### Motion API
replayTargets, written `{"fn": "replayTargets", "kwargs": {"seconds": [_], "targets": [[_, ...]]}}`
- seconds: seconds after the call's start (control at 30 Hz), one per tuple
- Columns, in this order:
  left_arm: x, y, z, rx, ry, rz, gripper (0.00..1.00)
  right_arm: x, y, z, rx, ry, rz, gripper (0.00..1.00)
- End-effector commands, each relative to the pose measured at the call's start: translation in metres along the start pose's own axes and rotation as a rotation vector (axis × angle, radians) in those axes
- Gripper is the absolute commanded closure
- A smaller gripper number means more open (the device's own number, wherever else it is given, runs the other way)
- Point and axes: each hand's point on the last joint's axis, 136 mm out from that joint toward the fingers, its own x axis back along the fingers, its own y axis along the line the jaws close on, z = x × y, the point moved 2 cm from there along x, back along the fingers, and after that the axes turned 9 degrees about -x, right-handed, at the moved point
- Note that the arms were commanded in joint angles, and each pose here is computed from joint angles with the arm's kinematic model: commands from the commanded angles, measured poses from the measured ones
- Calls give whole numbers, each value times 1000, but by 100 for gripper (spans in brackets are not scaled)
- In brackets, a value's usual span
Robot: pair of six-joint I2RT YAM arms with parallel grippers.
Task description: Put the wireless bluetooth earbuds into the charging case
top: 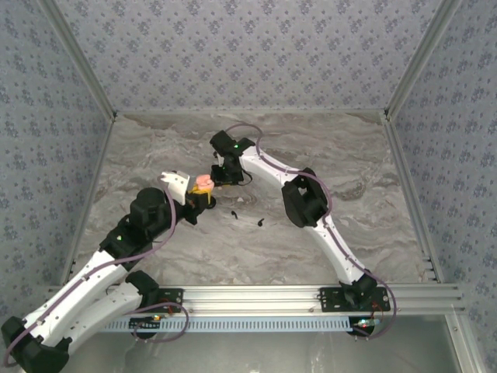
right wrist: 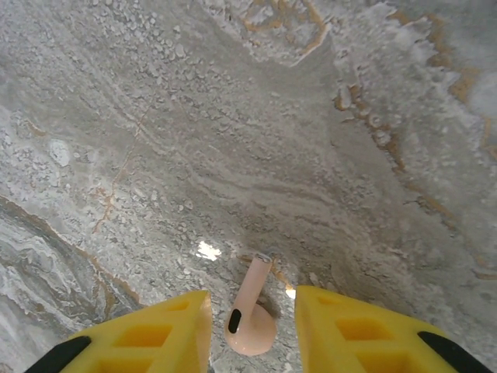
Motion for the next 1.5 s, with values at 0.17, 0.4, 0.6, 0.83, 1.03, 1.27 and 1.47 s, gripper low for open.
{"fn": "replayTargets", "kwargs": {"seconds": [0.17, 0.4, 0.6, 0.83, 1.03, 1.27, 1.47], "targets": [[4, -1, -13, 6, -47, 11, 80, -12, -20, 16, -3, 45, 137, 77], [3, -1, -13, 11, -45, 16, 80, 5, -36, 15, -16, 31, 172, 82], [-2, -2, -13, 21, -46, 22, 80, 26, -61, 20, -45, 17, 202, 83], [-8, -5, -17, 24, -49, 43, 80, 47, -97, 34, -89, 1, 231, 83], [-15, -8, -18, 34, -47, 61, 80, 60, -124, 45, -128, -4, 243, 83], [-21, -10, -19, 41, -36, 75, 80, 65, -138, 49, -142, 0, 250, 80], [-22, -10, -20, 43, -37, 76, 80, 77, -131, 43, -119, -20, 230, 69]]}}
